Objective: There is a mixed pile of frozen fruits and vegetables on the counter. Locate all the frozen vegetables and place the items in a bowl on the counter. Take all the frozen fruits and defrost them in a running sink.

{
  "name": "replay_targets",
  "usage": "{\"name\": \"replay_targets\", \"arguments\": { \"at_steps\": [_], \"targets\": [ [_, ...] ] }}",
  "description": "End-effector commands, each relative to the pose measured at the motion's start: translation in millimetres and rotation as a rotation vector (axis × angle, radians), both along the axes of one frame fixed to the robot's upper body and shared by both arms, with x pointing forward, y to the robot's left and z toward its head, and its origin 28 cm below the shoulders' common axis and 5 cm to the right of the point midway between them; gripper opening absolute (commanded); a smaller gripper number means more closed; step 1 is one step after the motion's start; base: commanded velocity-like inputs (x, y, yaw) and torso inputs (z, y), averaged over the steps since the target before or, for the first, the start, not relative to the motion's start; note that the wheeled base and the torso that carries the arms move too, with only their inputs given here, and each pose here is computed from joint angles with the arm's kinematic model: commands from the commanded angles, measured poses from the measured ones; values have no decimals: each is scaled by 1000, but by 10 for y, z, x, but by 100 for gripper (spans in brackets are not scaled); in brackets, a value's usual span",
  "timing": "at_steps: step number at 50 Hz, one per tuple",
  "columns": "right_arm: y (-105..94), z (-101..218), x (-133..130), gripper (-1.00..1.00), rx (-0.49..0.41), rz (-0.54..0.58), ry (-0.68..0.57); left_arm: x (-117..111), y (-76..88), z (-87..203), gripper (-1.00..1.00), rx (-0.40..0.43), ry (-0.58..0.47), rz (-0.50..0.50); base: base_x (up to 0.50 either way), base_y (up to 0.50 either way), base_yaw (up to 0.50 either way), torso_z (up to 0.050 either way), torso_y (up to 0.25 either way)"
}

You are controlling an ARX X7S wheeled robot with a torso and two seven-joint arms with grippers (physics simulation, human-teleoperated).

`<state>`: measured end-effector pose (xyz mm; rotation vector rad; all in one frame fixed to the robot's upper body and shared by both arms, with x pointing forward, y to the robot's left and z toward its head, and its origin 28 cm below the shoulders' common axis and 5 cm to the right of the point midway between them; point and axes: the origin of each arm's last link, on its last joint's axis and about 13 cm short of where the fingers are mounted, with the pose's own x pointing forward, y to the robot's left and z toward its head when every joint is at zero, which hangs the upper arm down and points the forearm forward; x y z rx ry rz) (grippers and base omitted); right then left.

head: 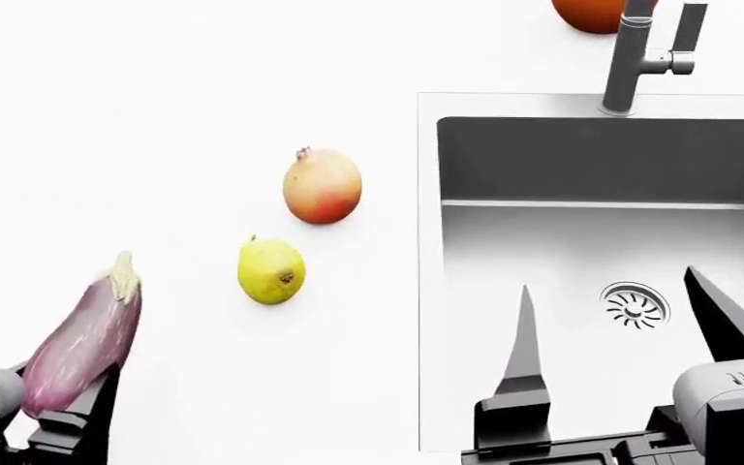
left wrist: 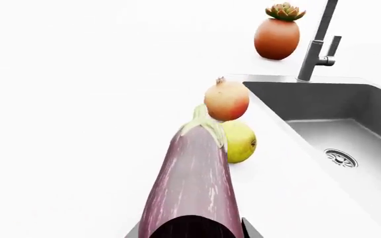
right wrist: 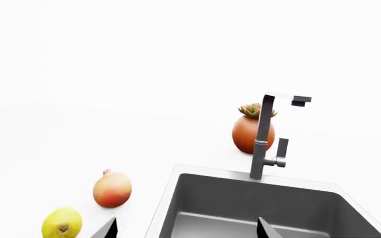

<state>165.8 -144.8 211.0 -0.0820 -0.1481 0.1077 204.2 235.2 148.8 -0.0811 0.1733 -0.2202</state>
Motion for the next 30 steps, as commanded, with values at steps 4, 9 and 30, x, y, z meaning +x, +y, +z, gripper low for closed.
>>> {"name": "replay_targets", "arguments": {
  "at_steps": [4,9,30],
  "targets": [
    [-8,3,3,100,19,-7,1,-126,-5,258,-100,-28,-96,7,0,0,0,0,0],
    [-18,12,-3,100,44,-5,-11,-235,-21,396,-100,-30,-138,-12,0,0,0,0,0],
    [-34,13,4,100,62,-30,-26,-380,4,583,-100,-26,-182,-23,0,-48,0,0,0]
  ]
}}
